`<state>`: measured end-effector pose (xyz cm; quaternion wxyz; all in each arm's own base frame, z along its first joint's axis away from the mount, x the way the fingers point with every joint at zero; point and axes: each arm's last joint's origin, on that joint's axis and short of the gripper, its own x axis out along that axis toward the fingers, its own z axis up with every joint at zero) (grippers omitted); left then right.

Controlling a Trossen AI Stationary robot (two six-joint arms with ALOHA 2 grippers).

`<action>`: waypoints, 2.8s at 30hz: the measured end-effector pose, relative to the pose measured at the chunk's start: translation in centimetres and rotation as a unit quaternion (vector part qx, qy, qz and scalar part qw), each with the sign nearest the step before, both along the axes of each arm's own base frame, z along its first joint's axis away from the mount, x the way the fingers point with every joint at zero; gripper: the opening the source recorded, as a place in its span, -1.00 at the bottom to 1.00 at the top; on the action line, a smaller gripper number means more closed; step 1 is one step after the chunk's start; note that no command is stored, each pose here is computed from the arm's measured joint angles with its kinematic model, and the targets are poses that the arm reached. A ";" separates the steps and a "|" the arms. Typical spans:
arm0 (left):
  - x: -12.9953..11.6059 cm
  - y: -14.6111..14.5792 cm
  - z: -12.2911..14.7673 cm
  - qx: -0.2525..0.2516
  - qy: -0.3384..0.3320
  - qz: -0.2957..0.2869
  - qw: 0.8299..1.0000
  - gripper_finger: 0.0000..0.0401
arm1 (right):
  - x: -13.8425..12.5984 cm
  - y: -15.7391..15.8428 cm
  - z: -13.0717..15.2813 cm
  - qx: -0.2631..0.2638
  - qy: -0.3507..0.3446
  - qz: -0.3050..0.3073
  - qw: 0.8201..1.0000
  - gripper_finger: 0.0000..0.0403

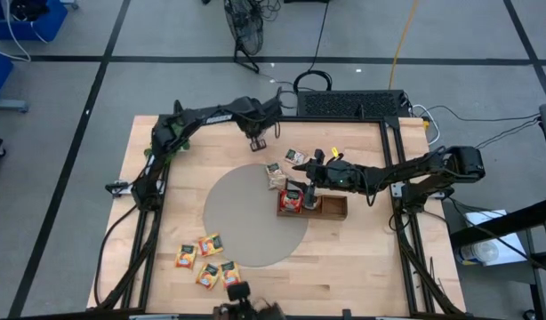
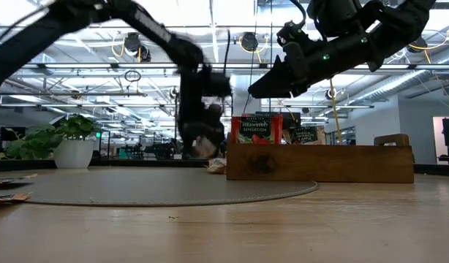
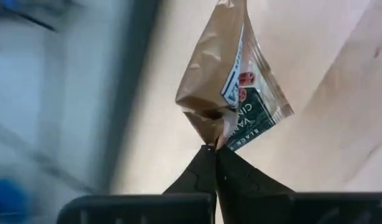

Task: Pick & Place Tea
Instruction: Put the brown tea bag into the middle section of the wooden organizer

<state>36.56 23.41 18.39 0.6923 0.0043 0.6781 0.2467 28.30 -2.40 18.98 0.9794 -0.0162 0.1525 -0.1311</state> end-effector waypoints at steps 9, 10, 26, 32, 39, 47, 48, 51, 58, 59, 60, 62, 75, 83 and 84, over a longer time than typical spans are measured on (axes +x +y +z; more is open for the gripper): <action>1.2 -13.1 6.9 0.214 0.227 -0.248 0.917 -0.99 | 0.0 0.0 0.0 0.000 0.001 0.000 1.000 0.03; 1.2 -14.6 7.3 0.229 0.251 -0.275 0.900 -0.99 | 0.0 0.0 0.0 0.000 0.002 0.000 1.000 0.03; 0.4 -27.5 8.2 0.291 0.243 -0.392 0.838 -1.00 | 2.0 0.5 -0.8 -0.064 -0.091 0.074 0.991 0.03; 0.3 -27.6 8.2 0.281 0.238 -0.389 0.844 -1.00 | 2.9 0.8 -2.1 -0.096 -0.124 0.116 0.981 0.03; 0.3 -27.6 8.1 0.269 0.236 -0.394 0.846 -1.00 | 4.0 0.4 -2.6 -0.116 -0.139 0.133 0.974 0.03; 0.3 -28.3 8.0 0.253 0.229 -0.404 0.849 -1.00 | 6.1 -0.7 -2.3 -0.117 -0.133 0.164 0.970 0.03; 0.3 -28.3 8.0 0.249 0.227 -0.404 0.851 -1.00 | 6.3 -0.8 -2.2 -0.115 -0.127 0.166 0.971 0.03; 0.3 -28.3 8.0 0.248 0.222 -0.399 0.854 -1.00 | 6.8 -1.0 -2.1 -0.112 -0.113 0.164 0.974 0.03; 0.2 -28.4 8.0 0.248 0.221 -0.398 0.855 -1.00 | 6.7 -1.4 -2.0 -0.106 -0.112 0.156 0.976 -0.07; 0.2 -28.4 8.0 0.248 0.221 -0.398 0.855 -1.00 | 6.7 -1.4 -2.1 -0.102 -0.113 0.154 0.976 -0.14; 0.2 -28.4 8.0 0.248 0.220 -0.397 0.856 -1.00 | 6.7 -1.6 -2.0 -0.099 -0.114 0.155 0.976 -0.22; 0.2 -28.4 8.0 0.249 0.216 -0.393 0.859 -1.00 | 6.7 -1.6 -2.0 -0.098 -0.114 0.155 0.976 -0.42; -1.2 -28.5 9.7 0.203 0.120 -0.283 0.930 -0.86 | 6.4 -1.9 -2.2 -0.095 -0.088 0.106 0.986 -0.96; -6.3 -27.7 17.1 0.181 -0.141 -0.194 0.954 -0.93 | 4.1 -1.7 -2.9 -0.073 -0.092 0.084 0.990 -0.96; -7.1 -27.6 17.5 0.183 -0.175 -0.194 0.948 -0.95 | 3.7 -1.6 -3.1 -0.071 -0.099 0.083 0.989 -0.96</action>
